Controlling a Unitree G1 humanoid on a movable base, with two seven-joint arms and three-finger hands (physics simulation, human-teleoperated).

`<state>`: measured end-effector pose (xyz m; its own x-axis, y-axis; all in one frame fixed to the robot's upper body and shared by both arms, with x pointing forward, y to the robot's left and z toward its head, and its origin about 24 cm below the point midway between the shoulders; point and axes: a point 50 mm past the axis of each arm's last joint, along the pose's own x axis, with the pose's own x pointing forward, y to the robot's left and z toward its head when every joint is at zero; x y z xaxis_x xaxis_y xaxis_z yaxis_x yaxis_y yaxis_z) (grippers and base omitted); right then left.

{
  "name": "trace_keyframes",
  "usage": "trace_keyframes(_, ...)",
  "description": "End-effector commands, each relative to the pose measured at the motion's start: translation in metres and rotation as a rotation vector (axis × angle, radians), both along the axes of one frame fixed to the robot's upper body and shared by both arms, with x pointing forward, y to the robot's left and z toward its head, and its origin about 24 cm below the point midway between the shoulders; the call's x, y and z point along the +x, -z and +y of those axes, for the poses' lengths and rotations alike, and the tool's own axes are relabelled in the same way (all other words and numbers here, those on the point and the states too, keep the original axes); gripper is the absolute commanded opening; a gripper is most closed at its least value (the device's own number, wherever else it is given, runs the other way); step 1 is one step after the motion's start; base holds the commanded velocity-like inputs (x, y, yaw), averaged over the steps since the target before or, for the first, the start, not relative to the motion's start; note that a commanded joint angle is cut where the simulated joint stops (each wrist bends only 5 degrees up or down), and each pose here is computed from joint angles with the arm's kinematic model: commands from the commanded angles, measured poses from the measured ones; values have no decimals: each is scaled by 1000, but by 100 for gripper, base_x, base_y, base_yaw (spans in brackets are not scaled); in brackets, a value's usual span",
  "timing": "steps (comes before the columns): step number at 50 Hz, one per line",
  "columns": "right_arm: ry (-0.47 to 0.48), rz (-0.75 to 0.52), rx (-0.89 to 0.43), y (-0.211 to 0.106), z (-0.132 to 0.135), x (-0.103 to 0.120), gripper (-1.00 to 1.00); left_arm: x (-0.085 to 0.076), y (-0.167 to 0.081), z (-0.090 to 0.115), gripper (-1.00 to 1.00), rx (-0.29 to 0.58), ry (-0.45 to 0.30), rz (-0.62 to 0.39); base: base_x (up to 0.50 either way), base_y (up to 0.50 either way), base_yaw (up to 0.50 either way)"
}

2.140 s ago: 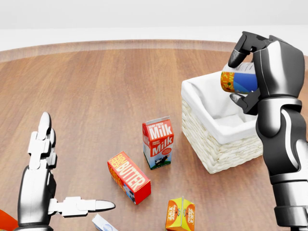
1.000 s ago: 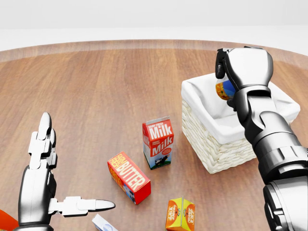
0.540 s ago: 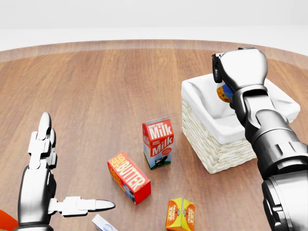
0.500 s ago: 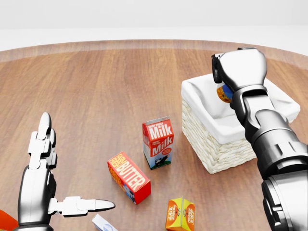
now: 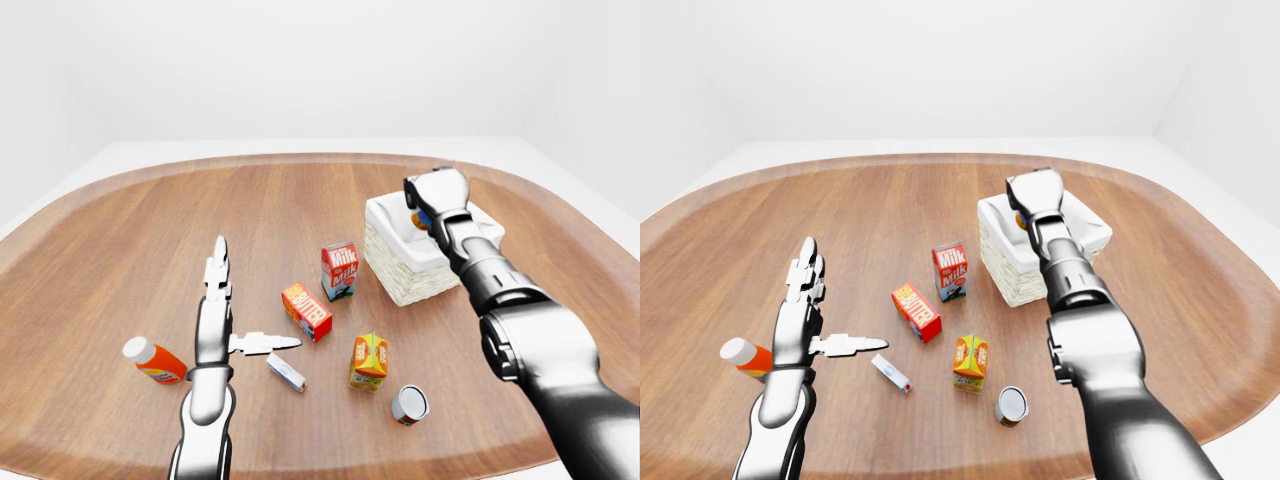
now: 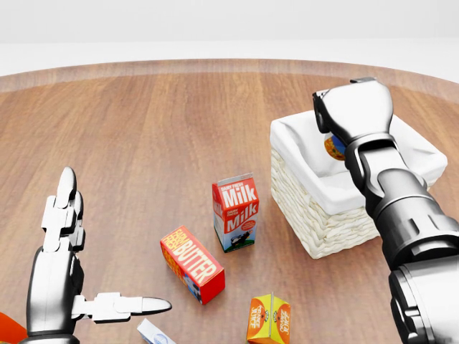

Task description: Pick up the alphabet soup and the tomato sauce, and put them in the basket.

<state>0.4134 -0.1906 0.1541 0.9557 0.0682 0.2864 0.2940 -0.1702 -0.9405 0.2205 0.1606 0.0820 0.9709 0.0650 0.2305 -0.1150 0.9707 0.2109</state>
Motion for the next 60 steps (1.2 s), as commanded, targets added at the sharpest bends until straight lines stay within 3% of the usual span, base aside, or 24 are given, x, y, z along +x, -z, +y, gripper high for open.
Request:
trace_keyframes(1, 1, -7, -11, -2, -1, 0, -100, 0, 0, 1, 100, -6, -2, -1, 0, 0, 0)
trace_keyframes(15, 4, 0, -14, 0, -3, 0, -100, 0, 0, 1, 100, -6, -2, -1, 0, 0, 0)
trace_keyframes(17, 3, 0, -19, 0, -3, -1, -68, 0, 0, 1, 100, -6, -2, -1, 0, 0, 0)
trace_keyframes(19, 3, -2, -19, 0, -2, 0, 91, 0, 0, 1, 100, -6, -2, -1, 0, 0, 0)
trace_keyframes(20, 3, -3, -18, -1, -2, 0, 100, 0, 0, 1, 100, -6, -2, -1, 0, 0, 0)
trace_keyframes(42, -3, -5, -23, -2, 0, 0, 100, 0, 0, 1, 100, -5, -2, -1, 0, 0, 0)
trace_keyframes(60, 19, -94, 63, -33, -5, 5, 100, 0, 0, 1, 100, -6, -2, -1, 0, 0, 0)
